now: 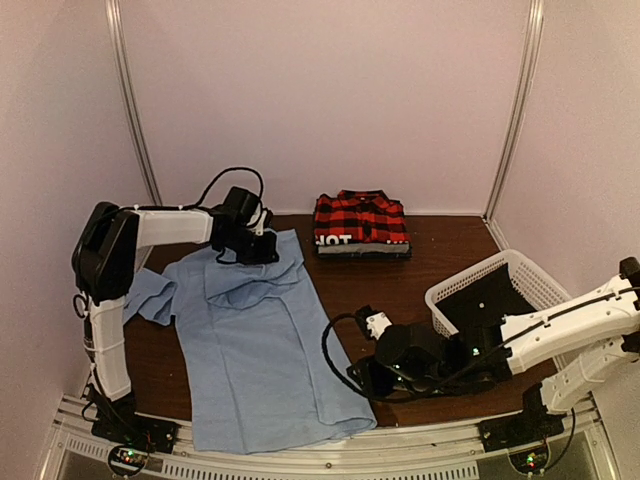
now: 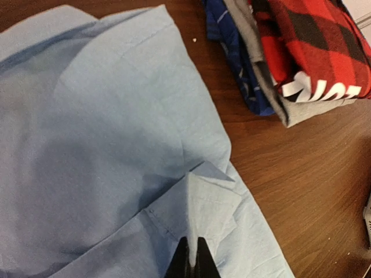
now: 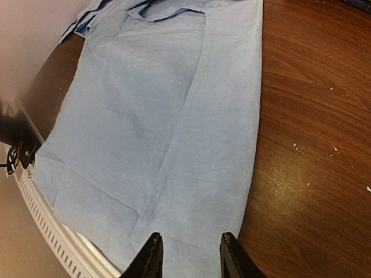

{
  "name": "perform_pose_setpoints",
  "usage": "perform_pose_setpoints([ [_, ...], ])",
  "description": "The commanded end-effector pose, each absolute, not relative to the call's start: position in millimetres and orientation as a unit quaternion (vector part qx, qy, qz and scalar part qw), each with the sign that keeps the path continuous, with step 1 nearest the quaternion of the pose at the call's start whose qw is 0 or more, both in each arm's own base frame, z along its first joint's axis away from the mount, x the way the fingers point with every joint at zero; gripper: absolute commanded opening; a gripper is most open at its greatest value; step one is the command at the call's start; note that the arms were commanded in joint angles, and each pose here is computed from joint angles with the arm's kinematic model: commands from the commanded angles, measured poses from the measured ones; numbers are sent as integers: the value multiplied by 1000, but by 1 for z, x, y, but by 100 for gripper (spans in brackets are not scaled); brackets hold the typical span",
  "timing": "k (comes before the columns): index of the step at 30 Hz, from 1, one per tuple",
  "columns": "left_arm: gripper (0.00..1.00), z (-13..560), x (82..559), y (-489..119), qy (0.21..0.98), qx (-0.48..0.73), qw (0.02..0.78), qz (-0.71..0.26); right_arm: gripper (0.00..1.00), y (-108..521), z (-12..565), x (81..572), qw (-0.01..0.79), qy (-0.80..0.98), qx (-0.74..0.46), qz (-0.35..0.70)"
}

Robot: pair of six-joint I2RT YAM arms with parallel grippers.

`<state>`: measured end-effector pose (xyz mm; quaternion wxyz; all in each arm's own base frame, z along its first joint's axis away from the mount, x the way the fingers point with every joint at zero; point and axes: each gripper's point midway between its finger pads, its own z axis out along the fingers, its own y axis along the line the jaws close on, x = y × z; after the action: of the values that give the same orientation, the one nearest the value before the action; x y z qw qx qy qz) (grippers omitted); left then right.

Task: Fold and stack the long sleeve shirts
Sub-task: Pass from the left arm to the right

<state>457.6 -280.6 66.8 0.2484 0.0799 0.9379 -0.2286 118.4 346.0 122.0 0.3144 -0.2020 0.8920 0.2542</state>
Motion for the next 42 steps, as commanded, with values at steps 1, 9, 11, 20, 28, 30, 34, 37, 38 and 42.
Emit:
perform_pose_setpoints([
  [1, 0, 134, 469, -269, 919, 77, 316, -222, 34, 377, 118, 132, 310, 883, -225, 272],
  [9, 0, 218, 474, -161, 900, -47, 418, -115, 31, 392, 62, 120, 242, 902, -251, 255],
  [11, 0, 231, 472, -122, 890, -90, 434, -105, 31, 391, 54, 117, 230, 904, -252, 256],
  [20, 0, 240, 447, -52, 877, -148, 448, -96, 31, 391, 31, 92, 180, 908, -265, 271],
  [28, 0, 274, 411, -47, 846, -165, 491, -124, 31, 385, 33, 83, 176, 908, -274, 262],
  [30, 0, 277, 402, -63, 845, -134, 492, -163, 31, 385, 37, 84, 179, 907, -274, 263],
  [34, 0, 288, 381, -109, 825, -38, 492, -275, 32, 386, 55, 94, 205, 905, -261, 266],
  [37, 0, 297, 355, -162, 801, 62, 475, -360, 32, 384, 83, 113, 248, 901, -236, 268],
  [38, 0, 301, 344, -183, 788, 105, 468, -386, 32, 384, 93, 121, 263, 898, -225, 272],
  [42, 0, 306, 303, -251, 747, 244, 437, -437, 34, 378, 128, 150, 316, 882, -179, 299],
])
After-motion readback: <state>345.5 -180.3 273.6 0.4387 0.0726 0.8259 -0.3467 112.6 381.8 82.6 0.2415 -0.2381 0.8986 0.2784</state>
